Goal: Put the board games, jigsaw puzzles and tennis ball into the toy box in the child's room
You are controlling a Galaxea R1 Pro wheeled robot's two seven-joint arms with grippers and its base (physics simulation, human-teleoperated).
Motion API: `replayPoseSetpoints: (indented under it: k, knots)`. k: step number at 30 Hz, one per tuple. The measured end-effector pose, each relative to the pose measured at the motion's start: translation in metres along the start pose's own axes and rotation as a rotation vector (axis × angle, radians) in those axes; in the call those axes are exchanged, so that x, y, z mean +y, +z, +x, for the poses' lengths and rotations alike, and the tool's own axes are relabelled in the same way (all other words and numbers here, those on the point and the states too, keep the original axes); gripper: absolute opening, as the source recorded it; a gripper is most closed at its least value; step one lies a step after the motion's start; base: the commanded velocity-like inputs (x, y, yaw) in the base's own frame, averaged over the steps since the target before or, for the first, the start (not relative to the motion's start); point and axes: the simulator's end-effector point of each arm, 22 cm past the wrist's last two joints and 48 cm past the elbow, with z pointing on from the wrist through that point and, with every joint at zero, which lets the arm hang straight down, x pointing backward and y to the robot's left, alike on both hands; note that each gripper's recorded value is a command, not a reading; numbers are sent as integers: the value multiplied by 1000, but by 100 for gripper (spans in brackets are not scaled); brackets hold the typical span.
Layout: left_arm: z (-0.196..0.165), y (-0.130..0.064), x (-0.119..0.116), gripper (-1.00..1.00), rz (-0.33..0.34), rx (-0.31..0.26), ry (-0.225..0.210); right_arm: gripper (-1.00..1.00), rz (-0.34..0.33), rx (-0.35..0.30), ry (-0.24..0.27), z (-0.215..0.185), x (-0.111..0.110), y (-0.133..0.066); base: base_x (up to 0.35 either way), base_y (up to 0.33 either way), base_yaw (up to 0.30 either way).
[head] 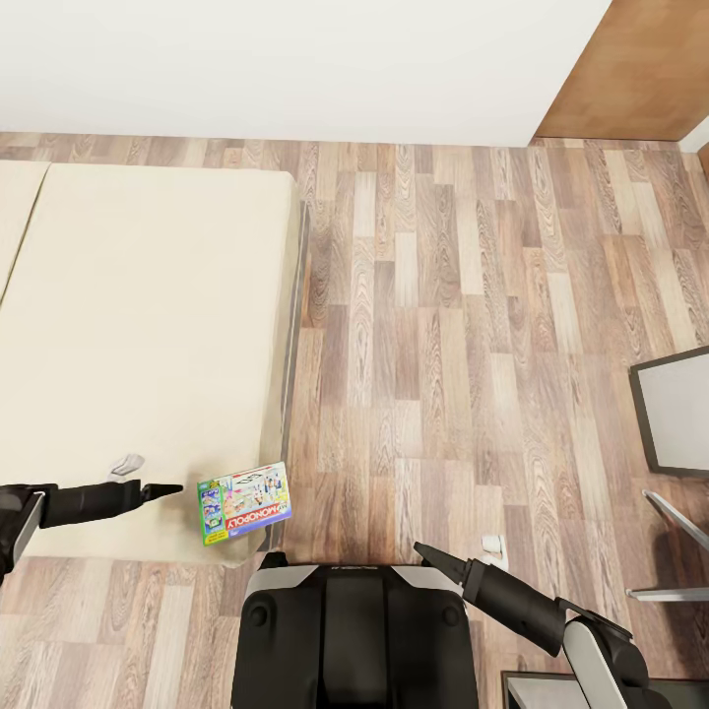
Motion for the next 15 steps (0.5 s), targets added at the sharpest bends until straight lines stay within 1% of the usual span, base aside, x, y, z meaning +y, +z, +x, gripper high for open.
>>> replayPoseSetpoints:
  k: [5, 11, 15]
  knots:
    - [0, 0, -6, 100, 27, 0, 1, 100, 0, 0, 0, 0, 0, 0, 0, 0, 0]
    - [-3, -11, -16, 100, 88, -6, 4, 100, 0, 0, 0, 0, 0, 0, 0, 0, 0]
    - [-4, -14, -20, 100, 112, -8, 3, 100, 0, 0, 0, 0, 0, 0, 0, 0, 0]
